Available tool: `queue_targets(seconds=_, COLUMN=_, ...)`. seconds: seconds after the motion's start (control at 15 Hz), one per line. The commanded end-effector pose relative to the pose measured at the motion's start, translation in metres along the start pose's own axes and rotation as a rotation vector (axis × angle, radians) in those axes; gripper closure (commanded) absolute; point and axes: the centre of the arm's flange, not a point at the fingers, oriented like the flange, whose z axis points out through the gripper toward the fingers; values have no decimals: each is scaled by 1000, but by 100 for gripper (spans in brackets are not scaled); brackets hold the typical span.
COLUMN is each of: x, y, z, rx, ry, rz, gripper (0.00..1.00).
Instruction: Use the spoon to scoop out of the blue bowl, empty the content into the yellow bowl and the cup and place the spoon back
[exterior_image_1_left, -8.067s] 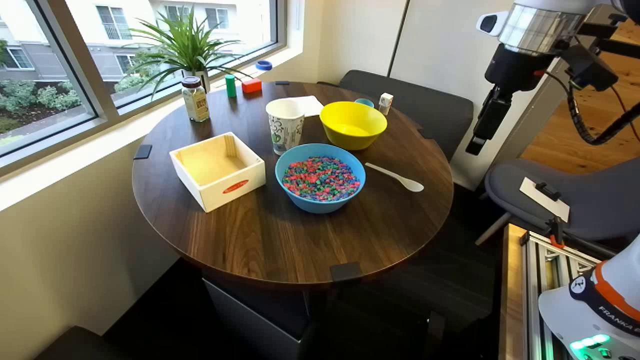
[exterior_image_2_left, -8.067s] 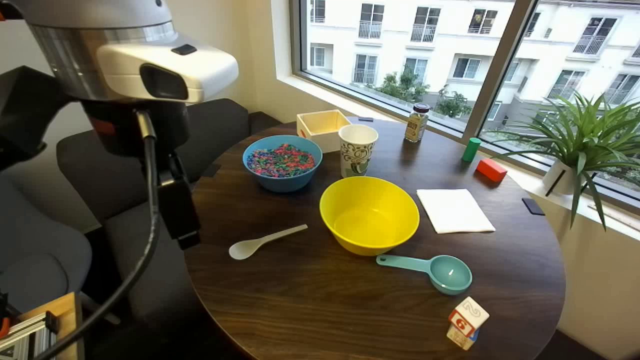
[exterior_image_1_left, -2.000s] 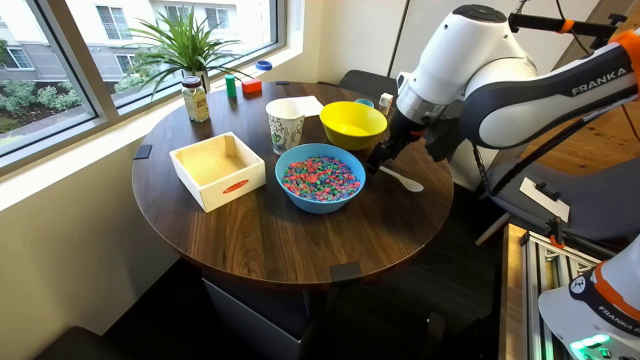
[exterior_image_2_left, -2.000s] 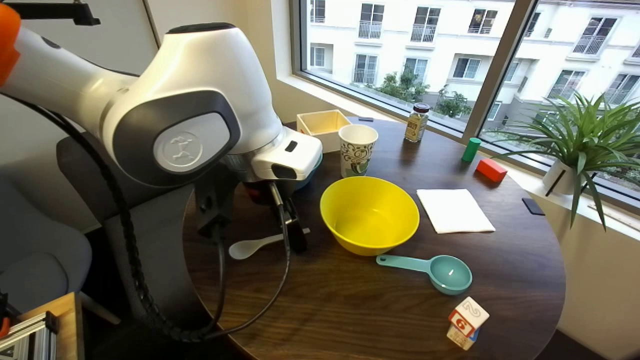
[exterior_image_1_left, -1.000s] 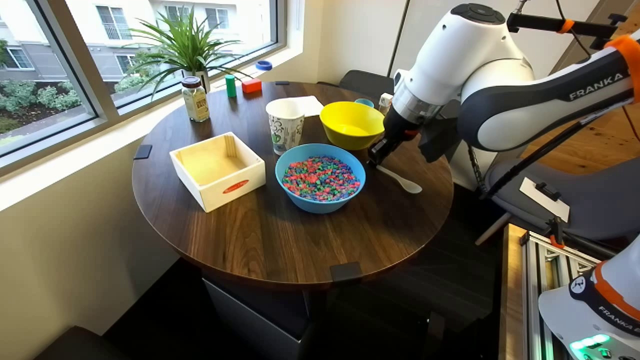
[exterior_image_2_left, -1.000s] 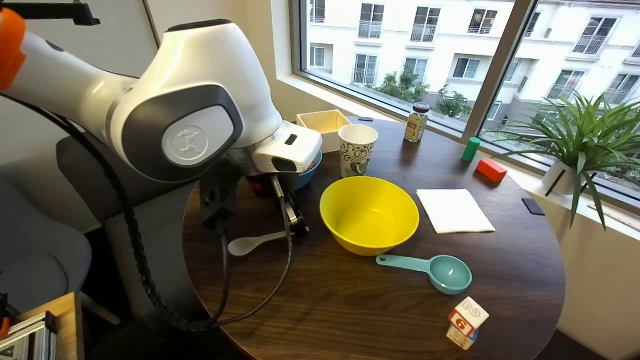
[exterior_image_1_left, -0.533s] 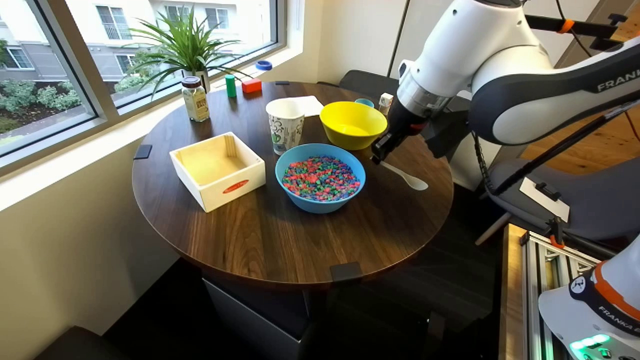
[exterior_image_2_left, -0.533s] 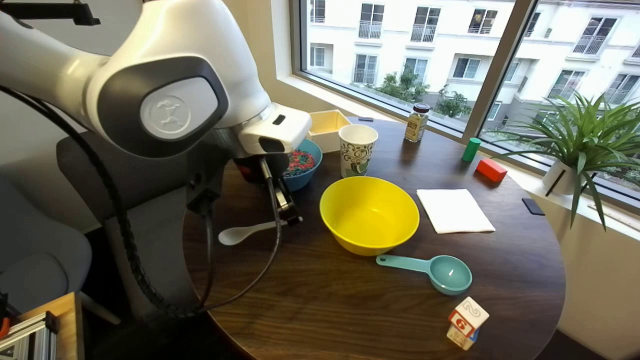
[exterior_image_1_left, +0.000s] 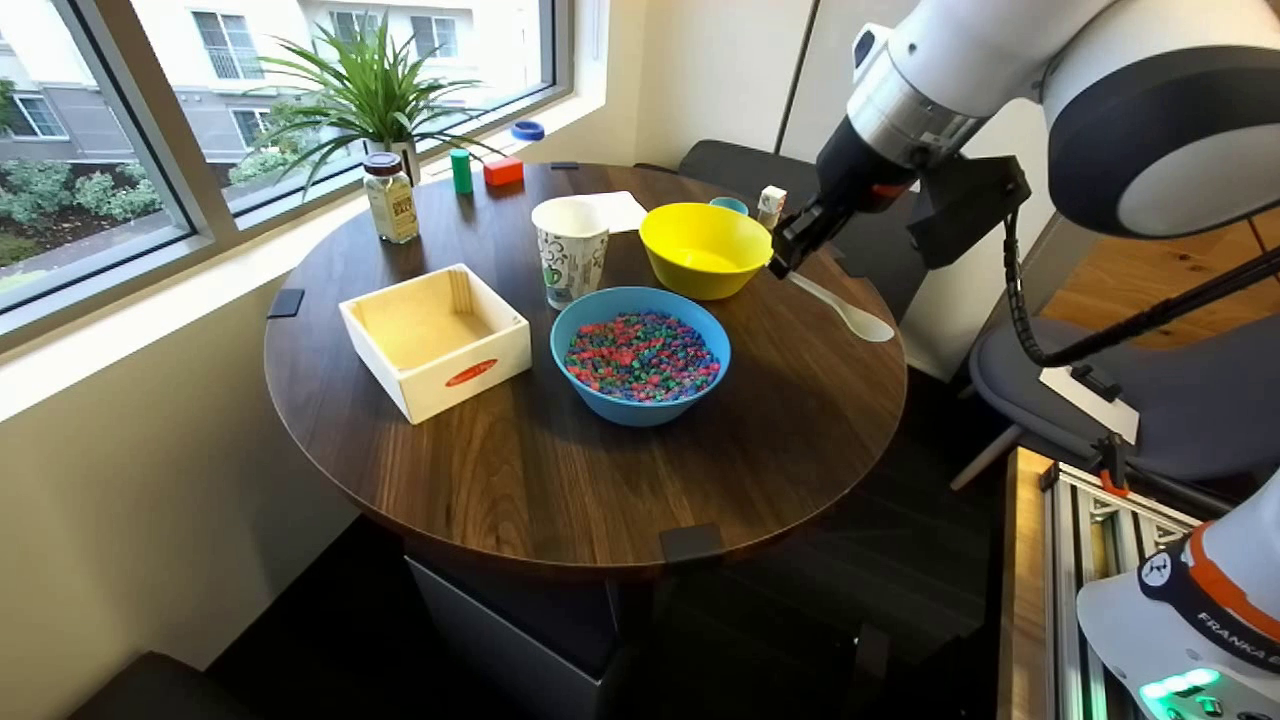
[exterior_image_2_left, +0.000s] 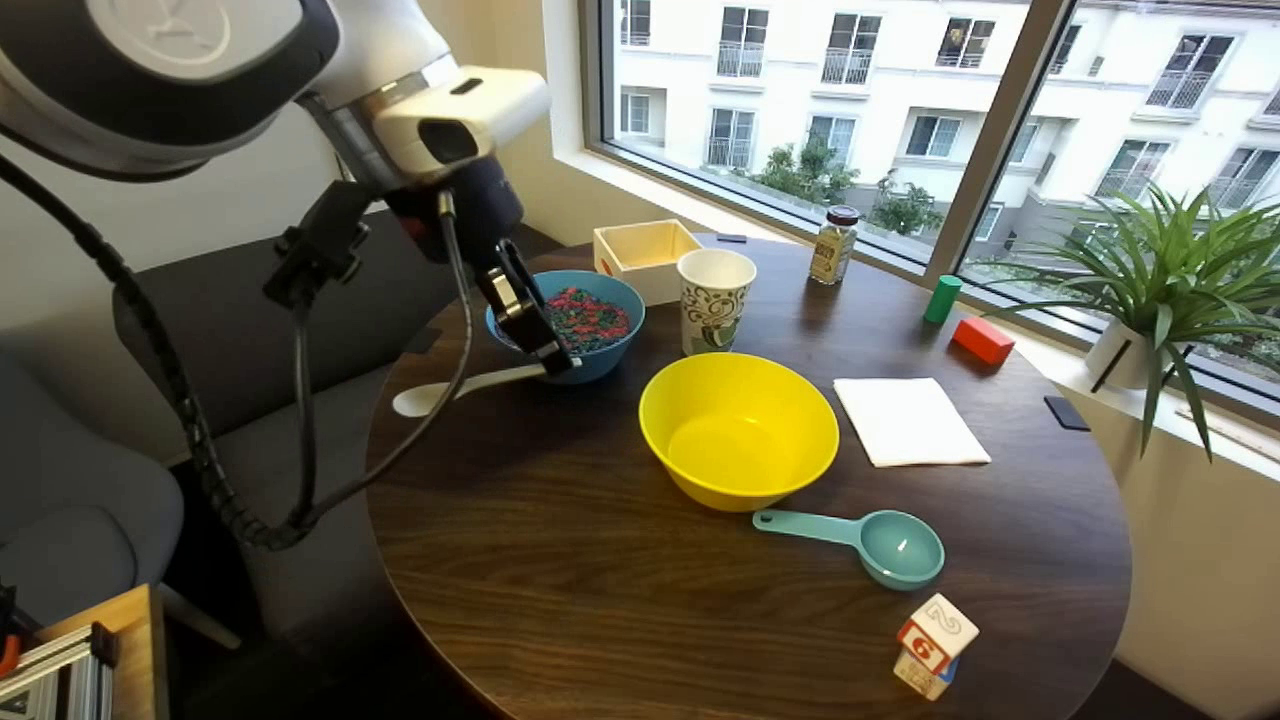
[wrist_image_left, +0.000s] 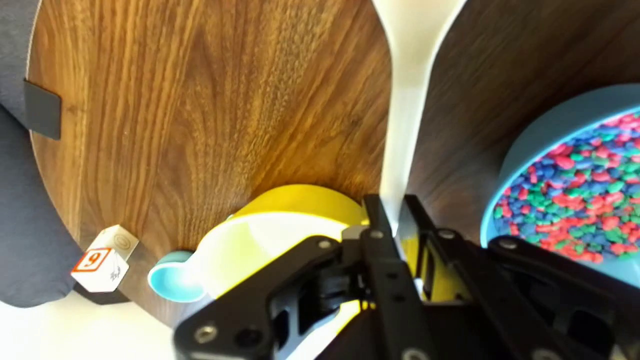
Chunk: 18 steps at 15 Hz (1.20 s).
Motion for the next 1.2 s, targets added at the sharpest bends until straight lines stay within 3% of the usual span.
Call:
queue_targets(seconds=0.0, x=16, y=-7, z=-14, rx=-46, ry=80, rz=67, gripper=97)
queue_targets(seconds=0.07, x=21, y=-8, z=-14, rx=-51, ry=90, rz=83, gripper=97)
queue_targets(seconds=0.13, x=27, y=-9, z=-12, rx=-8, ry=72, rz=72, gripper=97)
queue_targets(seconds=0.2, x=16, y=-3, z=-19, rx=-21, ry=71, rz=57, gripper=88)
queue_targets(seconds=0.53, x=23, y=-6, z=-15, rx=-16, ry=65, rz=58, gripper=88)
queue_targets(seconds=0.6, x=23, y=-6, z=-15, rx=-15, ry=65, rz=58, gripper=97)
queue_targets(seconds=0.67, x=36, y=-3, z=-3, rx=-69, ry=154, rz=160, gripper=97)
queue_targets(seconds=0.8, x=46, y=-4, z=2, rx=-68, ry=225, rz=230, gripper=97)
queue_targets(seconds=1.13, x=67, y=-11, z=20, rx=-91, ry=336, rz=341, gripper=97)
